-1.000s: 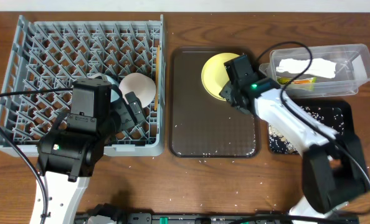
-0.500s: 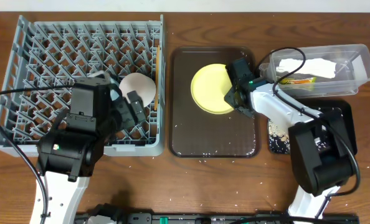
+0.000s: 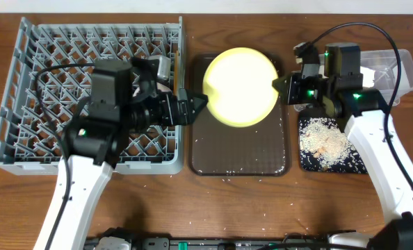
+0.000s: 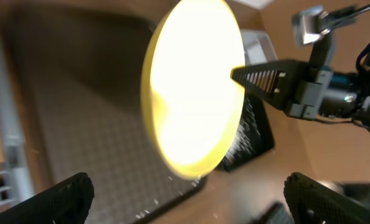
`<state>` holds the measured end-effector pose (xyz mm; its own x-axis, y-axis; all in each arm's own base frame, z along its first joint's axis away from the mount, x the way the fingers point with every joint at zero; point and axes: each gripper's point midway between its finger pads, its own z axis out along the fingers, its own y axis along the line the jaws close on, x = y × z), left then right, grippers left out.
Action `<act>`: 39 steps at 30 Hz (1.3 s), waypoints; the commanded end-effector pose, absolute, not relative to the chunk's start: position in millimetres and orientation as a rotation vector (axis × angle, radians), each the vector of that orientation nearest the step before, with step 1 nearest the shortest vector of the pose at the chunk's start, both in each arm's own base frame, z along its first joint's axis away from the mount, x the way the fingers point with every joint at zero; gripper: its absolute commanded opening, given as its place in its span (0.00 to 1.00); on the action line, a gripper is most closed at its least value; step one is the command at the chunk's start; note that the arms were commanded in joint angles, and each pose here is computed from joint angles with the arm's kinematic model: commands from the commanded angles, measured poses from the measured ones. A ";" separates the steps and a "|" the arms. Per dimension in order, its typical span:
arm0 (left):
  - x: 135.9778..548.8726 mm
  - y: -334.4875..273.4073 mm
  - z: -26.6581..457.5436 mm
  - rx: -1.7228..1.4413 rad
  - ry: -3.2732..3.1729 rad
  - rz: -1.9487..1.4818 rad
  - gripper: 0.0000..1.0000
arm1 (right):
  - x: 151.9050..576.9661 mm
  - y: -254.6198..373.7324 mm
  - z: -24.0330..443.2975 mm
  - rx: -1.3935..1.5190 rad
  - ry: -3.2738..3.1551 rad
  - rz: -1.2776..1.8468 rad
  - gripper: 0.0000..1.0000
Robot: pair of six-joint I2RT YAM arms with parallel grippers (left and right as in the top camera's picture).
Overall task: Sort waste into correct bins and load items into the dishwasher
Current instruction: 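Lift the yellow plate and hand it to the left gripper, then place the yellow plate upright into the dish rack with the left gripper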
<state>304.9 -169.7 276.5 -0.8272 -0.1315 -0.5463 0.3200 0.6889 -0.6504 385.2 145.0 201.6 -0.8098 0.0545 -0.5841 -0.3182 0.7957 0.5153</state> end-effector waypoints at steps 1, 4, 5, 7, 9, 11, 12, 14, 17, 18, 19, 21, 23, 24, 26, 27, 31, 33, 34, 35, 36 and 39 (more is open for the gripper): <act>299.3 -186.5 274.1 0.222 2.339 -1.188 1.00 | 355.8 180.2 238.1 -0.524 2.211 1.044 0.01; 302.2 -187.2 268.0 0.214 2.358 -1.191 0.98 | 342.4 192.6 250.0 -0.618 2.145 1.136 0.01; 302.5 -187.3 267.5 0.213 2.360 -1.191 0.93 | 340.7 194.7 250.8 -0.627 2.140 1.148 0.01; 302.6 -187.3 267.7 0.213 2.359 -1.191 0.81 | 338.3 198.3 252.2 -0.641 2.133 1.163 0.01; 302.5 -187.3 267.6 0.213 2.359 -1.191 0.62 | 336.1 202.7 253.3 -0.657 2.125 1.173 0.01; 302.5 -187.3 267.5 0.213 2.360 -1.191 0.54 | 334.1 206.6 254.0 -0.672 2.119 1.180 0.01; 302.4 -187.2 267.5 0.213 2.360 -1.190 0.47 | 332.2 211.1 254.9 -0.690 2.111 1.184 0.01; 302.5 -187.1 267.4 0.213 2.360 -1.190 0.34 | 329.3 219.1 257.1 -0.721 2.092 1.191 0.01; 301.8 -185.7 265.6 0.247 2.357 -1.162 0.11 | 329.6 224.7 258.0 -0.741 2.078 1.173 0.02; 302.3 -183.8 264.4 0.253 2.358 -1.140 0.08 | 332.3 222.8 256.0 -0.730 2.089 1.149 0.09; 304.0 -179.3 261.3 0.246 2.367 -1.090 0.08 | 337.6 218.3 252.1 -0.707 2.109 1.103 0.23; 306.8 -168.3 255.9 0.233 2.385 -0.977 0.08 | 346.3 207.6 243.2 -0.654 2.158 1.018 0.49; 308.4 -143.5 250.2 0.203 2.420 -0.754 0.08 | 353.6 192.9 233.4 -0.573 2.224 0.948 0.63; 309.2 -126.4 252.1 0.181 2.428 -0.614 0.08 | 355.4 187.6 229.9 -0.551 2.244 0.922 0.67; 311.7 -90.1 261.7 0.087 2.424 -0.350 0.08 | 358.9 180.2 224.8 -0.519 2.272 0.874 0.68; 312.2 -60.2 272.8 0.008 2.398 -0.147 0.08 | 361.9 175.4 221.9 -0.496 2.287 0.837 0.68; 303.7 40.4 322.1 -0.093 2.213 0.617 0.08 | 365.8 170.1 219.0 -0.477 2.298 0.788 0.72; 307.4 53.0 331.5 -0.018 2.184 0.784 0.08 | 367.3 167.0 217.0 -0.466 2.308 0.762 0.74; 311.6 54.6 332.9 0.044 2.182 0.839 0.08 | 367.8 166.2 216.6 -0.463 2.309 0.755 0.75; 319.1 54.3 331.8 0.149 2.189 0.906 0.08 | 368.3 165.7 216.4 -0.461 2.310 0.749 0.75; 326.1 54.5 329.8 0.227 2.193 0.964 0.07 | 369.1 164.6 215.9 -0.457 2.312 0.740 0.77; 341.6 62.0 319.7 0.282 2.216 1.091 0.08 | 369.3 163.2 214.7 -0.448 2.319 0.730 0.80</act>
